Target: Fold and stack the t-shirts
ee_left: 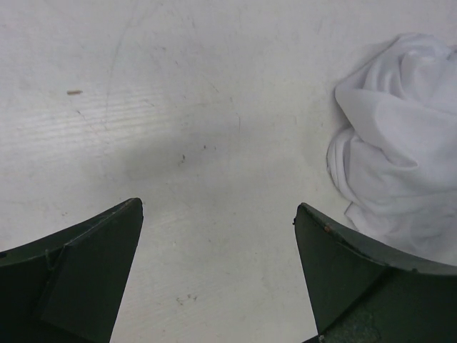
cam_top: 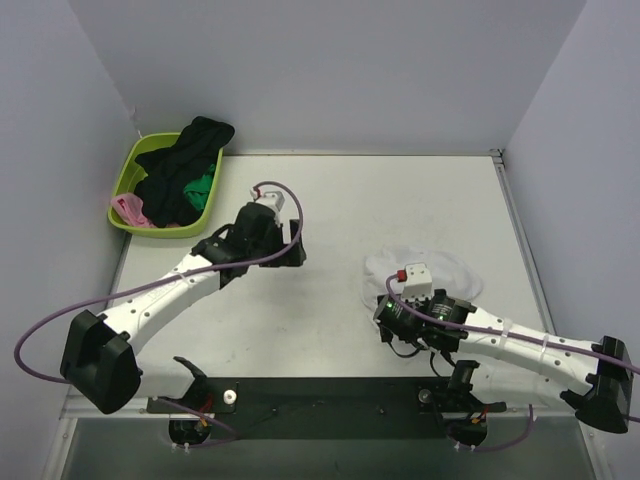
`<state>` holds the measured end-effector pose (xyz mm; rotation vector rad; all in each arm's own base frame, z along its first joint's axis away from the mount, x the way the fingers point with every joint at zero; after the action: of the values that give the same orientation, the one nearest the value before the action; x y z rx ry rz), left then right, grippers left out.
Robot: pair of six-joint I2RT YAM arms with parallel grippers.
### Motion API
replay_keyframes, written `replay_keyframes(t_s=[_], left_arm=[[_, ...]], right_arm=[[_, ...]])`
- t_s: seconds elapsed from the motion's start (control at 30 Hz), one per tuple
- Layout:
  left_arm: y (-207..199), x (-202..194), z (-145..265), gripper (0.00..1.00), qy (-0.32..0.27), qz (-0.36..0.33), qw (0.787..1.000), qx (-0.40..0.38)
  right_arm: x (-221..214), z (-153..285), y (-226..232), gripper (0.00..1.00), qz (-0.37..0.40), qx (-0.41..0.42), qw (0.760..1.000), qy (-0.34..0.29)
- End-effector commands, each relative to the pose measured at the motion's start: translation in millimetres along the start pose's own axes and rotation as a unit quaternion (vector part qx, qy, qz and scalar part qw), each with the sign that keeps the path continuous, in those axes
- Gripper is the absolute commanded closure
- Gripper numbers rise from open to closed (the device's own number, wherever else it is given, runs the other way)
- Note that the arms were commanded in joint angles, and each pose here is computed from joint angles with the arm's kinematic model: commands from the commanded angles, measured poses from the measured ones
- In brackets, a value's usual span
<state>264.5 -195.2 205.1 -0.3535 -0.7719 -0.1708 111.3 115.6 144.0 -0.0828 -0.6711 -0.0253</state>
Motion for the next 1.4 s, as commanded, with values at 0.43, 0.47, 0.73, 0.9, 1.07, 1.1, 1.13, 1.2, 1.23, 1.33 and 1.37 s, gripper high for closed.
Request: replay_keyframes(t_s=[0.43, 0.47, 0.73, 0.9, 1.07, 1.1, 1.13, 1.2, 1.23, 1.33, 1.37], left_arm=[[-59, -60, -6, 0.02, 0.015, -0.033, 0.997, -0.072], [-60, -61, -7, 0.03, 0.016, -0.034, 0.997, -0.074], [-60, -66, -11, 0.03, 0.024, -0.036, 0.996, -0.076], [-61, -61, -10, 0.03, 0.018, -0.039, 0.997, -0.070], [-61, -57, -9, 0.03, 0.015, -0.042, 0.997, -0.063], [-61, -57, -9, 0.03, 0.016, -0.042, 0.997, -0.060], [-60, -57, -10, 0.03, 0.016, -0.042, 0.997, -0.059], [-59, -58, -9, 0.02, 0.018, -0.044, 0.997, -0.055], [-58, -58, -9, 0.03, 0.018, -0.044, 0.997, -0.053], [-55, -60, -9, 0.03, 0.019, -0.045, 0.998, -0.047], [-55, -61, -9, 0.03, 0.020, -0.046, 0.998, -0.046]], right_arm=[[-68, -22, 10, 0.31, -0.008, -0.046, 0.995, 0.091], [-71, -25, 9, 0.31, -0.009, -0.048, 0.994, 0.093], [-91, -46, 7, 0.35, -0.040, -0.050, 0.992, 0.113], [-99, -54, 8, 0.41, -0.062, -0.043, 0.989, 0.128], [-107, -62, 8, 0.63, -0.069, -0.047, 0.986, 0.146], [-109, -62, 9, 0.69, -0.070, -0.046, 0.985, 0.153], [-112, -63, 9, 0.73, -0.069, -0.048, 0.984, 0.157], [-116, -64, 9, 0.81, -0.073, -0.048, 0.983, 0.161], [-118, -65, 8, 0.86, -0.071, -0.050, 0.983, 0.164], [-120, -64, 10, 1.00, -0.068, -0.051, 0.983, 0.164], [-117, -63, 15, 1.00, -0.066, -0.045, 0.984, 0.162]])
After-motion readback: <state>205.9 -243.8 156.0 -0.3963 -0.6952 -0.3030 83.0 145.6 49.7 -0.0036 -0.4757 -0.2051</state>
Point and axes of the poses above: each gripper's point midway between its finger pads, its own z axis back along the fingers, its own y axis along the line the jaws close on, x = y × z, the point moved 6 cm from there along z, back along the fingers, and after that the axes turned 7 degrees about -z, right-handed, at the moved point
